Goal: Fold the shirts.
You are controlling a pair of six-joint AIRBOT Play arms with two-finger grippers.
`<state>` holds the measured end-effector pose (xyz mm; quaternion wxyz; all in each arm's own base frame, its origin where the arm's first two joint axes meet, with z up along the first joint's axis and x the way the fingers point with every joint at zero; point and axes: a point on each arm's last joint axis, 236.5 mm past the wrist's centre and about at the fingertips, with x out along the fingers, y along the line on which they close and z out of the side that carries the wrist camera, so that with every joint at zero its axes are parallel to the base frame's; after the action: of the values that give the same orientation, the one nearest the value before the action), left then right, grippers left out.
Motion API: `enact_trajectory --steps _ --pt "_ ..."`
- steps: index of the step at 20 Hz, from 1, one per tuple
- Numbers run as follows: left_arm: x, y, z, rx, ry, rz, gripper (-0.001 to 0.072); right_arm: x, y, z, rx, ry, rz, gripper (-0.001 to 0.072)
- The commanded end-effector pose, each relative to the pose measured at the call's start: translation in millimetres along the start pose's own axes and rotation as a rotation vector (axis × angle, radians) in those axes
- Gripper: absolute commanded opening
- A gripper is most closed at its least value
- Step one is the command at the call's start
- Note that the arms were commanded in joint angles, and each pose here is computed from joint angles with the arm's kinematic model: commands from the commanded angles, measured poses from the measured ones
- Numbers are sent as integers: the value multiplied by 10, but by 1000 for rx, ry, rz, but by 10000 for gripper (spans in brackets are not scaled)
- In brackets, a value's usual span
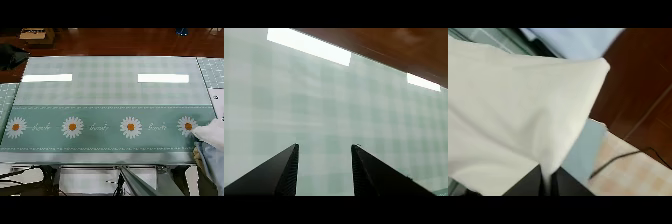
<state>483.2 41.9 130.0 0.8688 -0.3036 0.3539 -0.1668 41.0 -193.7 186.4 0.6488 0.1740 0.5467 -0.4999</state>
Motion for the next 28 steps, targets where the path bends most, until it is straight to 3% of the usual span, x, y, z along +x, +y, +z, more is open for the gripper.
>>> enact_trajectory --steps 1,8,9,11,12,15,17,20,22,24,26,28 --pt "227 328 -45 -35 15 26 421 -113 -491 -197 82 31 -195 27" --pt "331 555 17 -13 -16 64 403 17 -573 -303 68 96 -262 31" --pt "329 569 35 -13 -24 69 403 21 -561 -310 66 94 -257 91" --pt "327 569 37 -13 -25 69 403 -5 -654 -296 54 90 -297 371" --pt "328 563 29 -13 -22 67 403 -23 -724 -246 51 68 -327 404" --pt "325 500 -27 -4 8 45 407 -34 -775 10 38 -40 -347 407" --pt "309 321 -77 67 53 -1 408 -13 -379 483 0 -227 -173 407" --pt "258 -169 9 179 83 -73 408 -470 745 1259 -7 -548 337 404" --pt "231 -607 127 296 68 -98 408 -884 1540 1466 8 -596 742 399" --pt "221 -961 129 440 88 -54 395 -1190 2216 1324 -94 -508 1066 399" --pt "218 -1065 16 520 149 100 395 -1213 2695 975 -305 -408 1138 399" --pt "176 -997 -234 565 252 293 397 -1031 3024 655 -518 -351 1037 401"
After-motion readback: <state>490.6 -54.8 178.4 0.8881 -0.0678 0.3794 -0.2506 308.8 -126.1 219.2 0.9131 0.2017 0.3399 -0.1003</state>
